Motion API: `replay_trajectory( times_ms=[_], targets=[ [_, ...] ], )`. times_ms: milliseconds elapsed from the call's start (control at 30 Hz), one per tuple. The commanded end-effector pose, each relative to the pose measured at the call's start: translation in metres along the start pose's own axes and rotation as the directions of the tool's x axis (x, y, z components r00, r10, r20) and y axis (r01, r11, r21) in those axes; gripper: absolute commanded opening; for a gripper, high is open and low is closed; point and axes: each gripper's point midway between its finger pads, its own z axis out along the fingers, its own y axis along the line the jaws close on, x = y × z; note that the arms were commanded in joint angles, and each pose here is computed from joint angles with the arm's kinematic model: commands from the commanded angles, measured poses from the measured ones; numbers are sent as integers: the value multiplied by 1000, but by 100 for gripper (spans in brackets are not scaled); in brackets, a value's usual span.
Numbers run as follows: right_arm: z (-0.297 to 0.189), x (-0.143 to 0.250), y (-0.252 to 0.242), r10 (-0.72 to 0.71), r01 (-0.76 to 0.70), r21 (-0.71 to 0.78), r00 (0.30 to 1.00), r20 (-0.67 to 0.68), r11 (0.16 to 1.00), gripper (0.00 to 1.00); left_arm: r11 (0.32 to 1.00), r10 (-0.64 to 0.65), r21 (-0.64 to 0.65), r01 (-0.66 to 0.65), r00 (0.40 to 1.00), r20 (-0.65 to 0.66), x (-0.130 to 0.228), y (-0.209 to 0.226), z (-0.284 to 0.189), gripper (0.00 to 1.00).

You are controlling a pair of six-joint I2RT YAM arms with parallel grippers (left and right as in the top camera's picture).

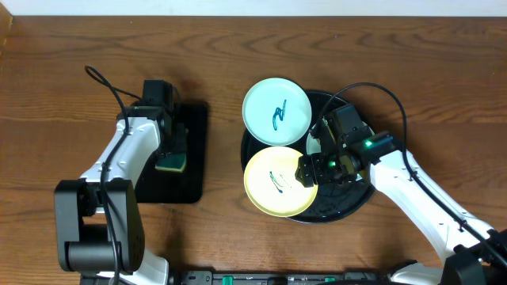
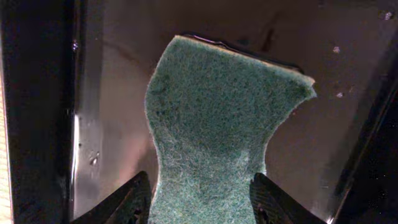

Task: Clean dirty plates on tray and stack at the side

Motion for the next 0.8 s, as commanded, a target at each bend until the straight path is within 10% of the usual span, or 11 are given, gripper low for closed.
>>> replay_trajectory(
  times_ms=[0,767],
  targets=[
    [-2,-5,4,3,-3,5,1000,11,1000,82,1000,6,-21,-7,999,-34,11,3,9,52],
    [-2,-5,4,3,-3,5,1000,10,1000,82,1000,11,2,-11,995,-95,20,-3,29,29]
  ],
)
